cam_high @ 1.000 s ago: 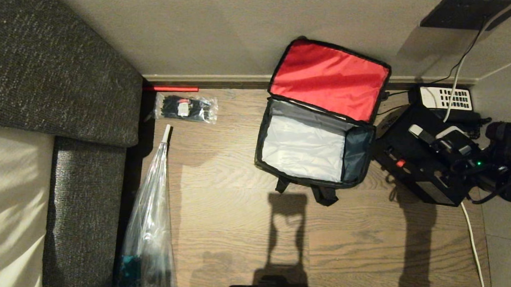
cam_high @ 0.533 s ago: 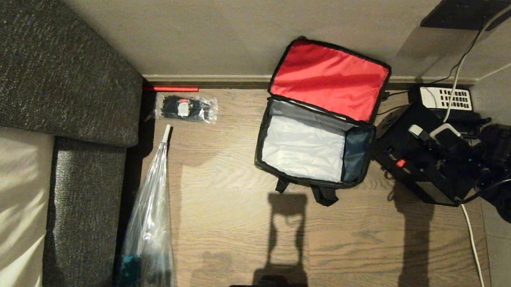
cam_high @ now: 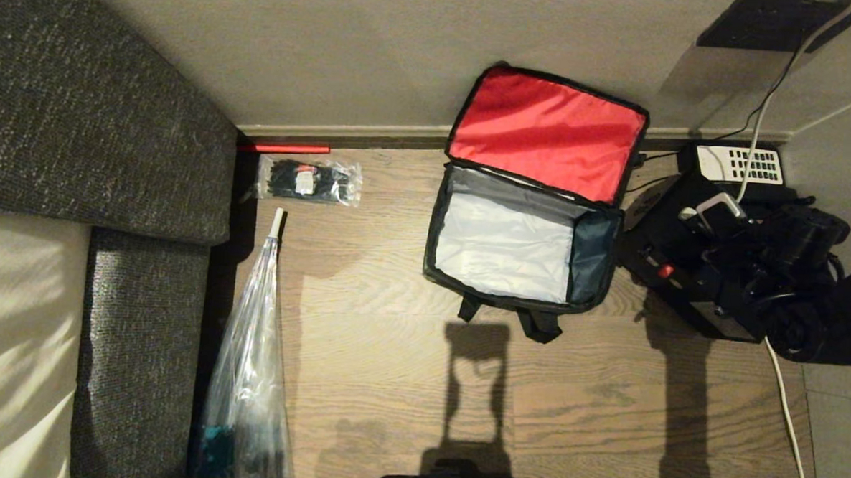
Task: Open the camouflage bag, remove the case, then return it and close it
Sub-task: Grip the handle again
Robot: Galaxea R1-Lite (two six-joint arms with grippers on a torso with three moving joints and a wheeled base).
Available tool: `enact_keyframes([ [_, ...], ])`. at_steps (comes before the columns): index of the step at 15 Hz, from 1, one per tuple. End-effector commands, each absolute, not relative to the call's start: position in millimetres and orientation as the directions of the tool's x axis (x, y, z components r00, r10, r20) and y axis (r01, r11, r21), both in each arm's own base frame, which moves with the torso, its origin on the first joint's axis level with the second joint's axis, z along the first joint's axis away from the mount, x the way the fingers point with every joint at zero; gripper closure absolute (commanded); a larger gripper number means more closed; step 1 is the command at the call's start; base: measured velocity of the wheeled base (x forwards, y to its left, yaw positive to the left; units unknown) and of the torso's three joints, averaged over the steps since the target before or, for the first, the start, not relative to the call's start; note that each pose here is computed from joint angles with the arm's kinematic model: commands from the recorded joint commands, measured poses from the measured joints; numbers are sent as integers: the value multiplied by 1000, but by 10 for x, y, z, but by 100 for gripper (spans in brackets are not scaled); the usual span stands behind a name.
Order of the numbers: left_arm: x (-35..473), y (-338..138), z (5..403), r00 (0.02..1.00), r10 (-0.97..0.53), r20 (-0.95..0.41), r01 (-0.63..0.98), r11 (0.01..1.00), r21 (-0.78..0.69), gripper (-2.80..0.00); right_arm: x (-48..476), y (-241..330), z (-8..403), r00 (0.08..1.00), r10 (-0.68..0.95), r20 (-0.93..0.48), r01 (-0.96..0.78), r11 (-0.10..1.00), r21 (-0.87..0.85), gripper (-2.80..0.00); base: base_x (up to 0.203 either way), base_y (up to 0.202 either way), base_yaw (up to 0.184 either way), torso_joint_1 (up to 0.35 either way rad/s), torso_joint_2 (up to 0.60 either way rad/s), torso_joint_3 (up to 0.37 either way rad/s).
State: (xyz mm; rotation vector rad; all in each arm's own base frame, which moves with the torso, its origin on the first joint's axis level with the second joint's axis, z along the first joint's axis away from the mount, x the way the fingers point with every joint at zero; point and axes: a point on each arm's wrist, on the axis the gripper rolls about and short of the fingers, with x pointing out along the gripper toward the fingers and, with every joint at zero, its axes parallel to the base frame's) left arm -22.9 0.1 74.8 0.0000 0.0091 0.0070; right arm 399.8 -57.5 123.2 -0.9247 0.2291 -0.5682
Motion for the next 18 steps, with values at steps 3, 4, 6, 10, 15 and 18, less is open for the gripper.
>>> enact_keyframes([
  [3,-230,1,748,1000,8,-8,-8,1000,0,0,4351,-666,1146,798,-585,143,454,429,-781,-280,0,0,0,0,0,0],
  [4,-230,1,748,1000,8,-8,-8,1000,0,0,4413,-750,1141,779,-606,159,478,411,-777,-280,0,0,0,0,0,0],
  [6,-230,1,748,1000,8,-8,-8,1000,0,0,4440,-872,1059,761,-631,149,478,390,-787,-280,0,0,0,0,0,0],
  [10,-229,1,748,1000,8,-9,-8,1000,0,0,4452,-1002,1018,743,-654,140,466,355,-811,-280,0,0,0,0,0,0],
  [15,-230,1,748,1000,8,-8,-8,1000,0,0,4429,-1083,961,733,-671,112,436,337,-834,0,0,0,0,0,0,0],
  [18,-229,1,748,1000,8,-9,-8,1000,0,0,4392,-1076,956,705,-701,108,453,329,-829,0,0,0,0,0,0,0],
])
